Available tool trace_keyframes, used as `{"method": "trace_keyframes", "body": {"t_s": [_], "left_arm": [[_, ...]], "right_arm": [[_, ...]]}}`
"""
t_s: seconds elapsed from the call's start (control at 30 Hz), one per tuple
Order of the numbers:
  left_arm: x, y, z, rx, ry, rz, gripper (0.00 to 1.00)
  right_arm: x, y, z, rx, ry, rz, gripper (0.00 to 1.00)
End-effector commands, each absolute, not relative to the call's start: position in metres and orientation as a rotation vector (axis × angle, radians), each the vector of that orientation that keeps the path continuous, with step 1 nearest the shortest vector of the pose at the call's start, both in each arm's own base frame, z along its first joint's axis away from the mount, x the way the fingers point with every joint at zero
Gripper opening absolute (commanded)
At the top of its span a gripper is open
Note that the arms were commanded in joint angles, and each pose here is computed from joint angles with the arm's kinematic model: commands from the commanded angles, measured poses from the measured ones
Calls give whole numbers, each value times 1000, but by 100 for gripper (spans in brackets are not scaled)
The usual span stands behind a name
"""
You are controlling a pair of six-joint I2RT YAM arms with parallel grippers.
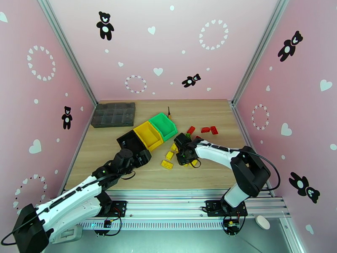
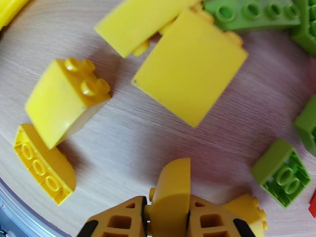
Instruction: Sort the legos into containers by color
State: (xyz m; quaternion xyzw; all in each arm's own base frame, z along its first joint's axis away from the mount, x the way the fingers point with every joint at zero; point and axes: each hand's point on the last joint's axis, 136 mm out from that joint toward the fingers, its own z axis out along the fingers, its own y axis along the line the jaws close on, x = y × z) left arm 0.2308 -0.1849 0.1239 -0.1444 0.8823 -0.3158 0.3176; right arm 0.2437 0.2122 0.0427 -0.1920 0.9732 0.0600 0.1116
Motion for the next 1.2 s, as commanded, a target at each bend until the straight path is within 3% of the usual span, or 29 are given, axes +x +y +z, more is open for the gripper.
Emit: {"method": "trace_keyframes", "body": {"t_s": [0.0, 0.4, 0.67, 0.9, 1.03, 1.17], "left_arm": [[238, -198, 147, -321, 2290, -867, 99], [280, -217, 188, -234, 2237, -939, 99], [327, -237, 210, -211, 2212, -1066, 98], [358, -241, 207, -245, 2230, -1074, 98], [365, -237, 201, -275, 2237, -1081, 98], [360, -233, 196, -281, 2245, -1070, 99]], "right_arm": [[255, 221, 82, -562, 2765, 216, 17], [347, 275, 146, -474, 2589, 430, 12], [414, 302, 137, -416, 2592, 465, 10], [447, 317, 116, -386, 2624, 470, 10], [455, 317, 103, -369, 2647, 465, 15], [454, 317, 98, -375, 2657, 460, 28]]}}
